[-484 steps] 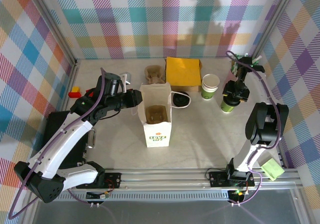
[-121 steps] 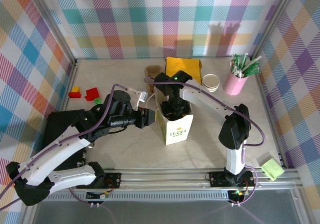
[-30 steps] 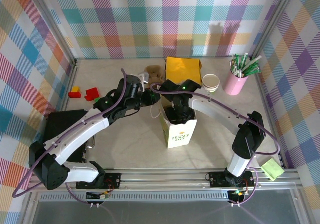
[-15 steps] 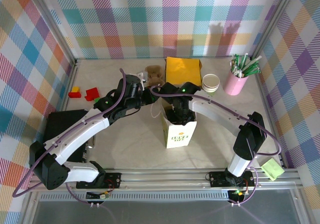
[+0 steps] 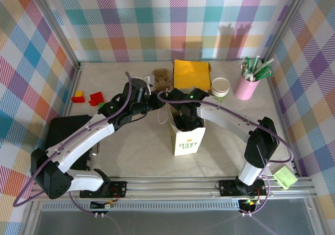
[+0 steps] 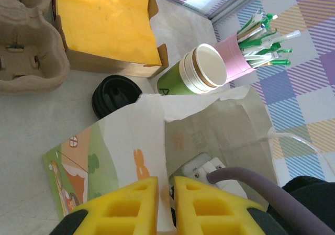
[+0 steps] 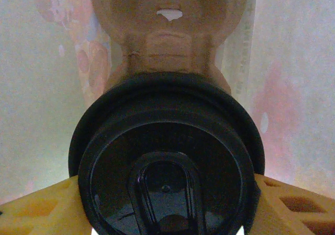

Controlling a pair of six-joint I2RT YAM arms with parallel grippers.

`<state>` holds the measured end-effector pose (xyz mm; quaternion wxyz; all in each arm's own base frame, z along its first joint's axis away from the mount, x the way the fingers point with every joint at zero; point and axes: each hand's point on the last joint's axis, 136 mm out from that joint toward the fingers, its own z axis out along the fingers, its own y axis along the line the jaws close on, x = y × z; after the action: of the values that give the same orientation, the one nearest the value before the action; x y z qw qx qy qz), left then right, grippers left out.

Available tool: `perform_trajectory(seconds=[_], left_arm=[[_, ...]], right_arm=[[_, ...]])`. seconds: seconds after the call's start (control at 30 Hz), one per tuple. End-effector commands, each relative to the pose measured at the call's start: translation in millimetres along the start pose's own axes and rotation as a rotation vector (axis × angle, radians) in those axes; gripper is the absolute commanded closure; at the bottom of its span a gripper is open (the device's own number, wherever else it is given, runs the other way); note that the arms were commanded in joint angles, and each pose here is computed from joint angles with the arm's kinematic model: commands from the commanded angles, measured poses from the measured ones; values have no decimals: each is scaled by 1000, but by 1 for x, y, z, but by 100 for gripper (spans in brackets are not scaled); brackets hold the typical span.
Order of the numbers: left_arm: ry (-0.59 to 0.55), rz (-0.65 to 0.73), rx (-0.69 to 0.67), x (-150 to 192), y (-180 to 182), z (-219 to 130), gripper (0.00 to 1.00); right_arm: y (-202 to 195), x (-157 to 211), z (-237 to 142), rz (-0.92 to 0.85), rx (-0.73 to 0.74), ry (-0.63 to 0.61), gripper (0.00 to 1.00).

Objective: Pack the takeout coffee

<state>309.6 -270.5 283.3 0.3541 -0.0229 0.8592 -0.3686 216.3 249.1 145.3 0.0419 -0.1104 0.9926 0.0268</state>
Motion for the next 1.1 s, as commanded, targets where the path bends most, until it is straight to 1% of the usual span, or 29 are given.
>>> perform_trajectory(seconds=[0.0,0.53,1.07], left_arm=[[-30,9,9,-6,0,-3,84],[-30,10,6,-7,0,-3,84],[-22,14,5,-4,1,-1,84]], right_arm=[[2,8,1,11,-16,15,54],[1,15,27,21,-13,50,54],[3,19,37,15,-1,71,54]])
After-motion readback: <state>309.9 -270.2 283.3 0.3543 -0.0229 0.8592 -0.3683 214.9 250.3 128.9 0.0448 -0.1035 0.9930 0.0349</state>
